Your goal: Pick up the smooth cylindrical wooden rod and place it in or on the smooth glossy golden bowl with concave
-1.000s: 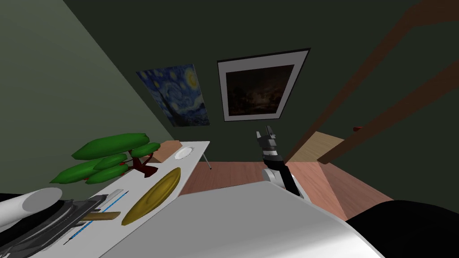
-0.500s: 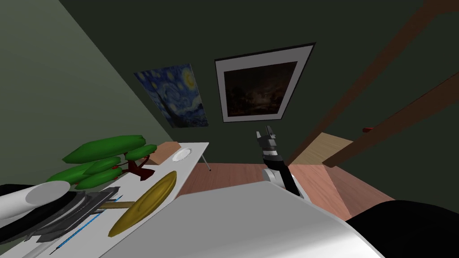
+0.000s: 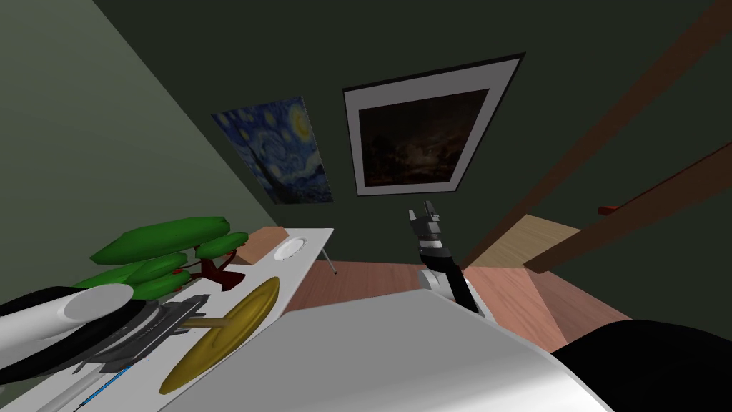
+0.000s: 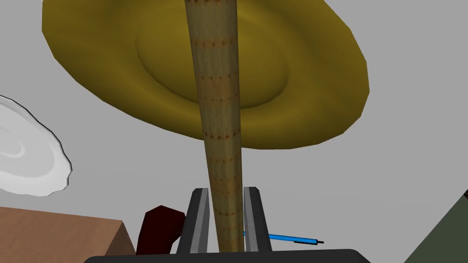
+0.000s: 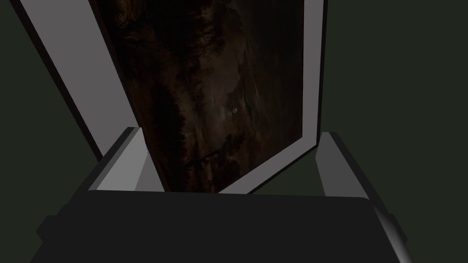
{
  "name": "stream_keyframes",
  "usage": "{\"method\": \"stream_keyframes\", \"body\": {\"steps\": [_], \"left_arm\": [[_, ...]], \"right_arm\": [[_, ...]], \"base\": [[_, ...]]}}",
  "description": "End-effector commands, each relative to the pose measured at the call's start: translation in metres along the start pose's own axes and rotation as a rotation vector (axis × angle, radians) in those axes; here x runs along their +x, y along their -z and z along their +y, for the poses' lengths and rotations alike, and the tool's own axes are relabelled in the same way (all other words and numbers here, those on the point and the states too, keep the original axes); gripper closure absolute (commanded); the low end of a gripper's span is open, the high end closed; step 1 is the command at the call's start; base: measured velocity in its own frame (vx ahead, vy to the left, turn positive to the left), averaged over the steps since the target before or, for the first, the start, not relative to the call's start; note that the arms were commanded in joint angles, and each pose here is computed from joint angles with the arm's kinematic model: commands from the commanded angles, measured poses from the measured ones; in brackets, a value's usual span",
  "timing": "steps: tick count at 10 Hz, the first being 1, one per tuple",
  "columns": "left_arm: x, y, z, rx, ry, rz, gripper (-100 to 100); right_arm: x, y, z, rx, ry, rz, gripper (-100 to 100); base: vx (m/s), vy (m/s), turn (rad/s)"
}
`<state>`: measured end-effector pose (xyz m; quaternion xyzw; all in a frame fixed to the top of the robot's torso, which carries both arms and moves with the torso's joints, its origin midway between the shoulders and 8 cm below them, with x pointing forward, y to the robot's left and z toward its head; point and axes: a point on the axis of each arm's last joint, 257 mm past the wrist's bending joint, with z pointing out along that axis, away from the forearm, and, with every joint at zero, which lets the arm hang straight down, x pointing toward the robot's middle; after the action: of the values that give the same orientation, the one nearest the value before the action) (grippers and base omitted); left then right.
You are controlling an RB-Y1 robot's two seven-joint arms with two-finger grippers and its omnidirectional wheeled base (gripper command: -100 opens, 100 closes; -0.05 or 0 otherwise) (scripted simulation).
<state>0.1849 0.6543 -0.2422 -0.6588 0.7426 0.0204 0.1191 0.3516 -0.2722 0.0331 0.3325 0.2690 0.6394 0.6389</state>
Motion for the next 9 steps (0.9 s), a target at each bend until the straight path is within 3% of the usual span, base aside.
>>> {"method": "stream_keyframes", "body": {"steps": [1,3,4,5,9], "left_arm": [[0.018,-0.006,-0.006,-0.006,-0.021,0.042,100],[0.04,-0.011,-0.011,-0.011,-0.05,0.094,100],[0.034,-0.011,-0.011,-0.009,-0.041,0.079,100],[0.036,-0.012,-0.011,-0.01,-0.043,0.083,-100],[0.036,-0.012,-0.011,-0.01,-0.043,0.083,-100]], "right_arm": [[0.0,0.0,0.0,0.0,0.0,0.0,0],[0.0,0.0,0.0,0.0,0.0,0.0,0],[0.0,0.0,0.0,0.0,0.0,0.0,0],[0.0,0.0,0.0,0.0,0.0,0.0,0],[0.0,0.0,0.0,0.0,0.0,0.0,0]], "base": [[0.066,-0.001,0.071],[0.054,-0.003,0.05],[0.021,-0.002,0.002],[0.005,-0.001,-0.003],[0.0,0.0,0.0]]}}
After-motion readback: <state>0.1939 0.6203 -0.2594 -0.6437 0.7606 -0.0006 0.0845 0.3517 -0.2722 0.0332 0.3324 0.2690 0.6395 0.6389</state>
